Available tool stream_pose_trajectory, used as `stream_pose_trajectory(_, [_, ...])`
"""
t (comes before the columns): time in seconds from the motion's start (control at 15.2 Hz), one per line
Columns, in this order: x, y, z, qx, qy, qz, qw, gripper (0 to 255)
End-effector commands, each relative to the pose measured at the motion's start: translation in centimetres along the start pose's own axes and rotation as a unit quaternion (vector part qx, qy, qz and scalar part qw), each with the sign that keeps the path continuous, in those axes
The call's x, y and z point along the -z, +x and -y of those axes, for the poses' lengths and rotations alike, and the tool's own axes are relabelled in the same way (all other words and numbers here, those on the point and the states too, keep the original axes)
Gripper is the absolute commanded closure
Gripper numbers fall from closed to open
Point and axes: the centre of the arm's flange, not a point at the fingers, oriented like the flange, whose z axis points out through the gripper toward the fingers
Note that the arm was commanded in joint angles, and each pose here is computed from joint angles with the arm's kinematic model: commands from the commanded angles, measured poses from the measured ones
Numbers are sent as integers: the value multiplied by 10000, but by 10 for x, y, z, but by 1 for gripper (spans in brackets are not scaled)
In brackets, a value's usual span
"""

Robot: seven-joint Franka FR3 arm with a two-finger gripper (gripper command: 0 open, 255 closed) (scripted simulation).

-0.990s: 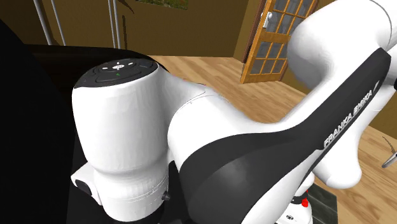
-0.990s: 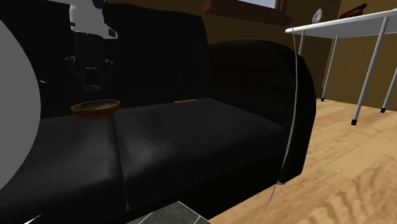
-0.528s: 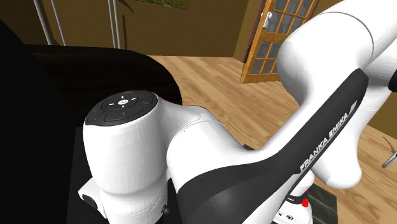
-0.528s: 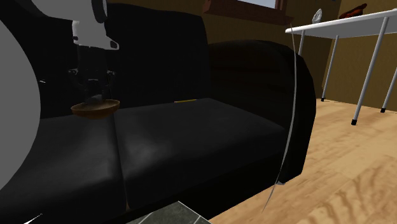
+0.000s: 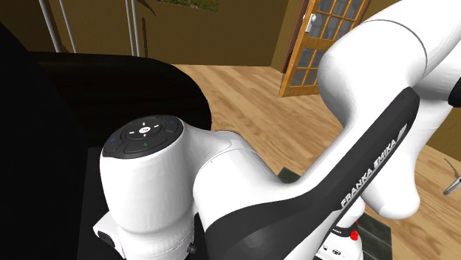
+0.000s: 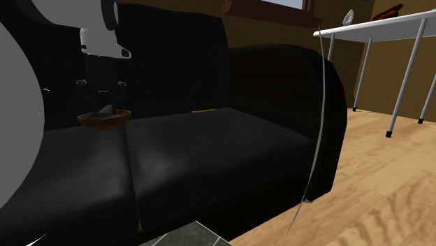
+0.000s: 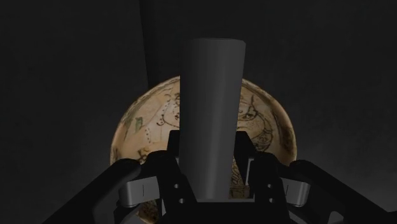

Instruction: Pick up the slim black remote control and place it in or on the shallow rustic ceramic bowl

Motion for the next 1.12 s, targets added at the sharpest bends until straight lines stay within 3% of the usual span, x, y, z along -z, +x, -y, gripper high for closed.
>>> stream_pose_trajectory(0.0, [0,0,0,-1,0,6,10000,255])
stream_pose_trajectory(0.07, [0,0,0,-1,0,6,10000,0])
stream_pose_trajectory(0.4, [0,0,0,-1,0,6,10000,0])
stream_pose_trajectory(0.66, [50,0,0,-1,0,6,10000,0])
stream_pose_trajectory(1.06, [50,0,0,-1,0,6,10000,0])
